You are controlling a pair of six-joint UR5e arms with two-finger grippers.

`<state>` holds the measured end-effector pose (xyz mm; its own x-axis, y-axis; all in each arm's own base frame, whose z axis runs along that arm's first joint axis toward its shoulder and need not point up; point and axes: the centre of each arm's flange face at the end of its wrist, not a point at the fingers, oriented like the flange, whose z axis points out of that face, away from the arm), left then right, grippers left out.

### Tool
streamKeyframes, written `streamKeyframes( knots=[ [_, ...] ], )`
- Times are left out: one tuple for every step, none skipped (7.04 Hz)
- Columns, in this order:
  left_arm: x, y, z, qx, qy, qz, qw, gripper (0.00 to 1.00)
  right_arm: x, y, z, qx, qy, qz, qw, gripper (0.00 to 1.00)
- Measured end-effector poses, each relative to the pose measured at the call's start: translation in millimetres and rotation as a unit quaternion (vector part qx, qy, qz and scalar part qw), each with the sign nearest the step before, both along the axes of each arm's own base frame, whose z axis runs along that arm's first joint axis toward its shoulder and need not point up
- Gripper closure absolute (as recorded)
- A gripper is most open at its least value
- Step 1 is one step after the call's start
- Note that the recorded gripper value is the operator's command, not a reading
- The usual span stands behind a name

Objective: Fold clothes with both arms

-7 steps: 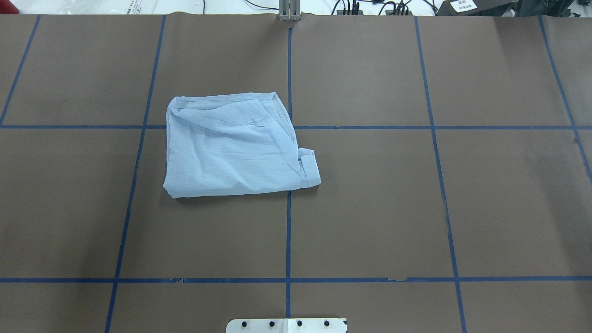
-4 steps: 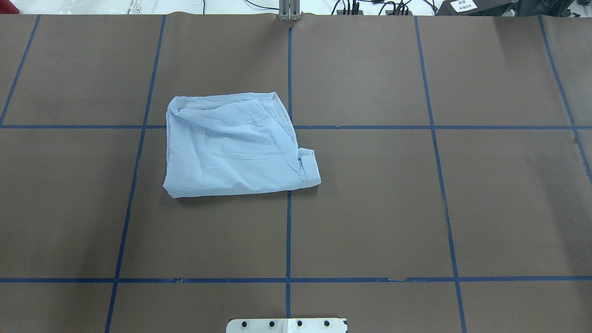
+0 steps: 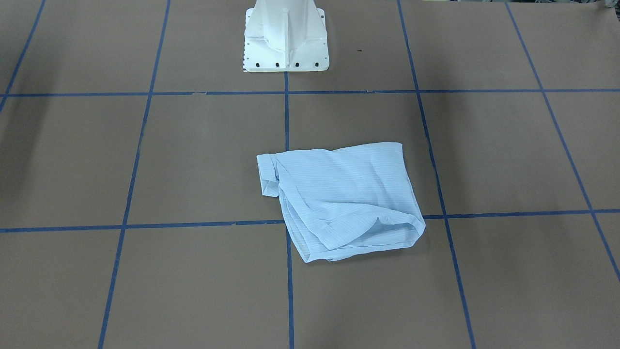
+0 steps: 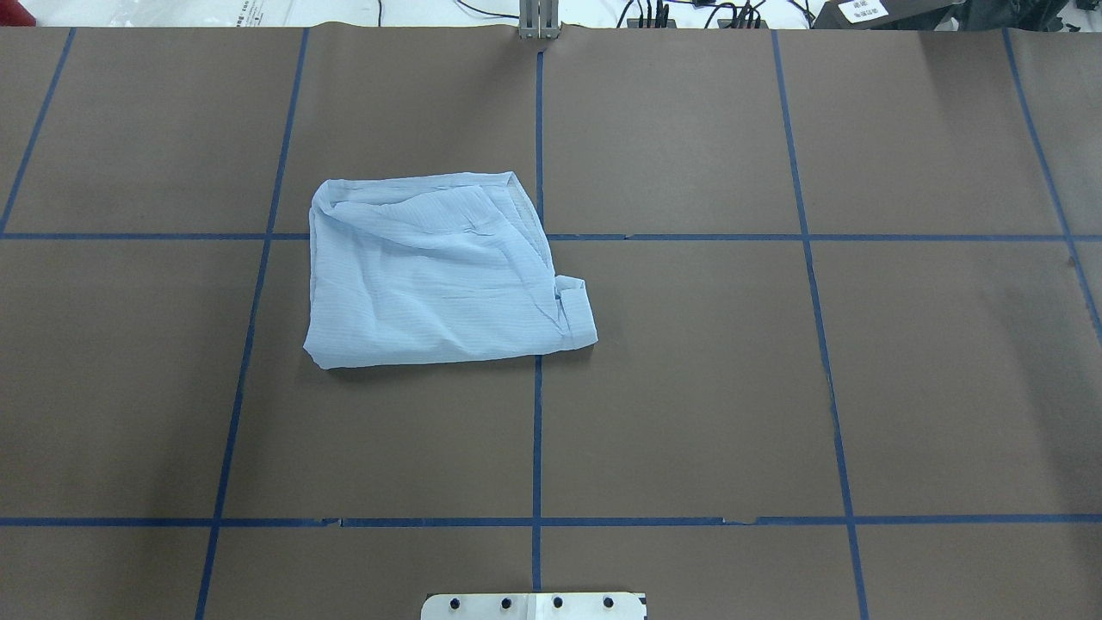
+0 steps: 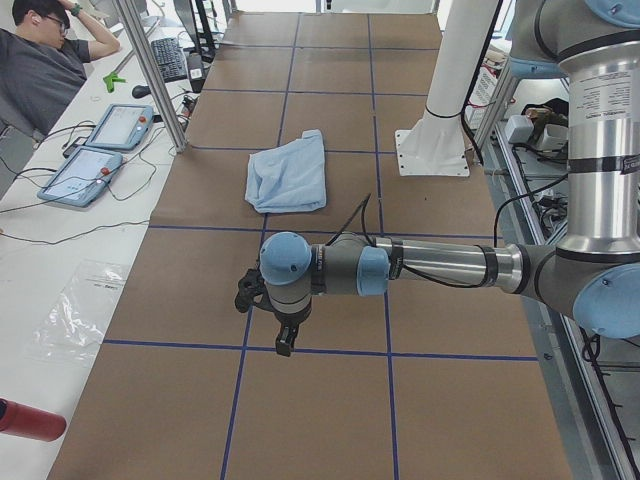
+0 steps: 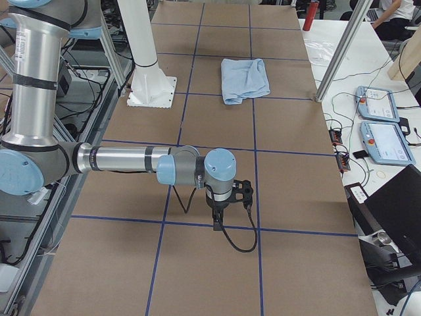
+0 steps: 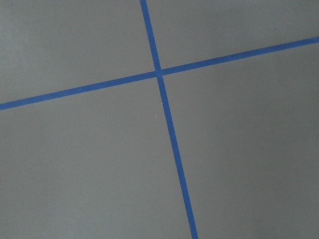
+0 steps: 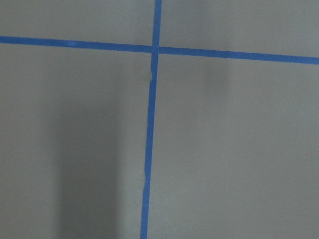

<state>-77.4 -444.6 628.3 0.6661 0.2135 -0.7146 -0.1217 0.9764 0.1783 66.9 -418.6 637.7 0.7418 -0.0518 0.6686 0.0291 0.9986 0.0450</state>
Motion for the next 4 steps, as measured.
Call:
streamKeyframes(
  knots=[
    [0.0,0.0,0.2,0.000,0.000,0.000,1.0000,0.00,1.5,0.1,-2.4,0.003,-0.001,0.002,1.0000,0.00],
    [0.0,0.1,0.5,-0.001,-0.001,0.000,1.0000,0.00,2.0,0.1,-2.9,0.004,-0.002,0.003,1.0000,0.00],
    [0.0,0.4,1.0,-0.001,-0.001,0.000,1.0000,0.00,2.1,0.0,-3.2,0.005,-0.002,0.003,1.0000,0.00],
    [0.0,0.6,0.8,-0.001,-0.001,0.000,1.0000,0.00,2.1,0.0,-3.1,0.005,-0.001,0.004,1.0000,0.00]
  ],
)
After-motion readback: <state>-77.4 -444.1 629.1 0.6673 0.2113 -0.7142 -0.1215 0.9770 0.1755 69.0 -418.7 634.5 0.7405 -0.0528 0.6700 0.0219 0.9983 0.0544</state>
